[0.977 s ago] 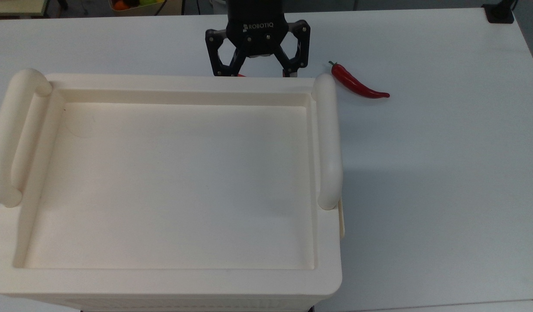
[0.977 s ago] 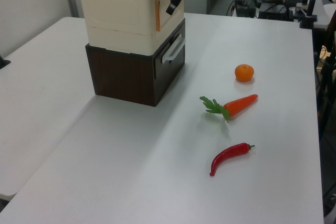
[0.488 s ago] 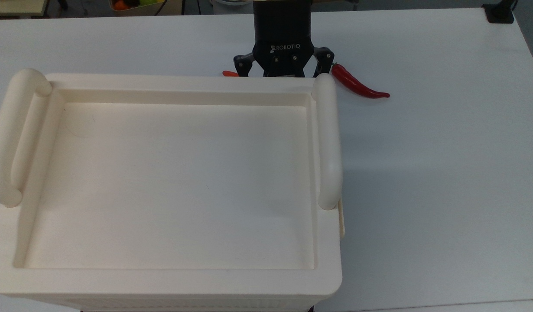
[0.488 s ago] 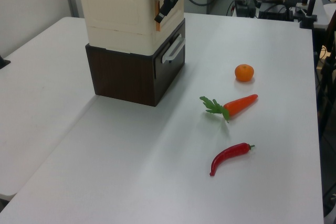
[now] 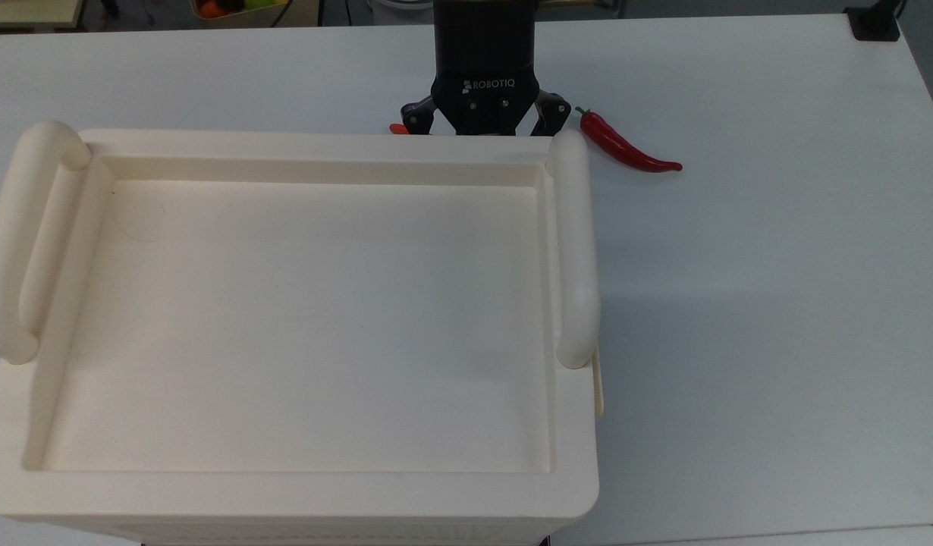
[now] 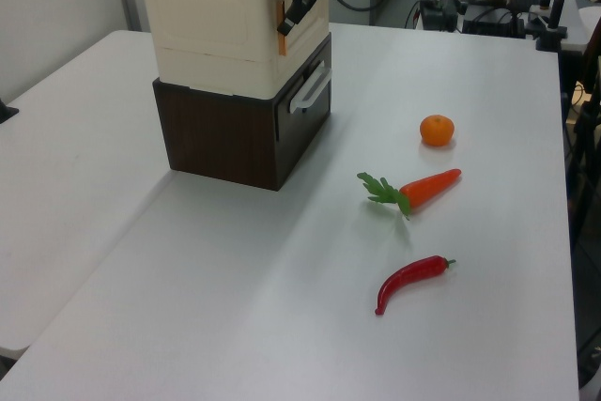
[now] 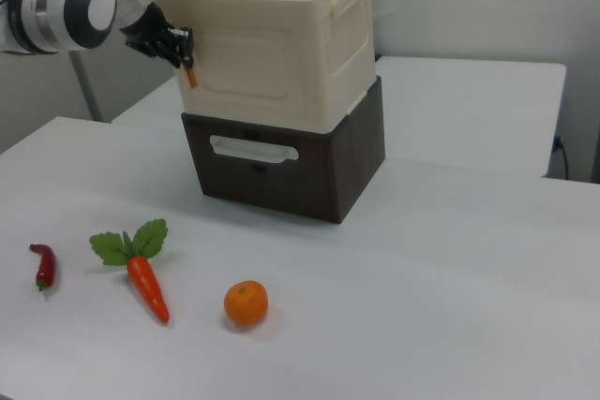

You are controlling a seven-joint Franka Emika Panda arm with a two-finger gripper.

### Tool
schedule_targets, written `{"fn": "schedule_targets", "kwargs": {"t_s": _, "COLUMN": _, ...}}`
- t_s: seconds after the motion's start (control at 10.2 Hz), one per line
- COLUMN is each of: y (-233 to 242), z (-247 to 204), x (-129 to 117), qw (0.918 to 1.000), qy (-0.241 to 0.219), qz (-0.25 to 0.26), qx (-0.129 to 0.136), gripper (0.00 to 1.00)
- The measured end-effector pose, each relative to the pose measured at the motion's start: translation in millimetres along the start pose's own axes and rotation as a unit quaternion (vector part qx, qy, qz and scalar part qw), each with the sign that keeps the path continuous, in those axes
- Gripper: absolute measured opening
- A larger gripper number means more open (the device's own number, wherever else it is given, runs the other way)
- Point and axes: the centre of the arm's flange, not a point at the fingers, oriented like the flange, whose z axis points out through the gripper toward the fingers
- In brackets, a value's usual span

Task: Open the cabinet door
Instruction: 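Hold the door edge and begin pulling it outward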

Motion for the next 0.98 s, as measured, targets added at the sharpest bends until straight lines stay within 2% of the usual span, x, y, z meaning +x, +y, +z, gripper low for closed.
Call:
{"fn": "schedule_targets", "kwargs": {"t_s": 0.1, "y": 2, "z": 0, "x": 0, "qw": 1.0000, "qy": 0.000, "qz": 0.000, "qx": -0.002, "gripper": 0.19}}
{"fn": "schedule_targets", "kwargs": {"t_s": 0.2, "y": 2, "z": 0, "x": 0, "qw": 1.0000, "qy": 0.001, "qz": 0.000, "qx": -0.002, "gripper": 0.16}}
{"fn": "schedule_targets", "kwargs": {"t_s": 0.68, "y": 2, "z": -1, "x": 0, "qw": 1.0000, "qy": 0.000, "qz": 0.004, "qx": -0.003, "gripper": 0.15}}
{"fn": "schedule_targets", "kwargs": {"t_s": 0.98, "y": 3, "z": -10, "x": -11, "qw": 0.9999, "qy": -0.011, "qz": 0.001, "qx": 0.000, "gripper": 0.15}}
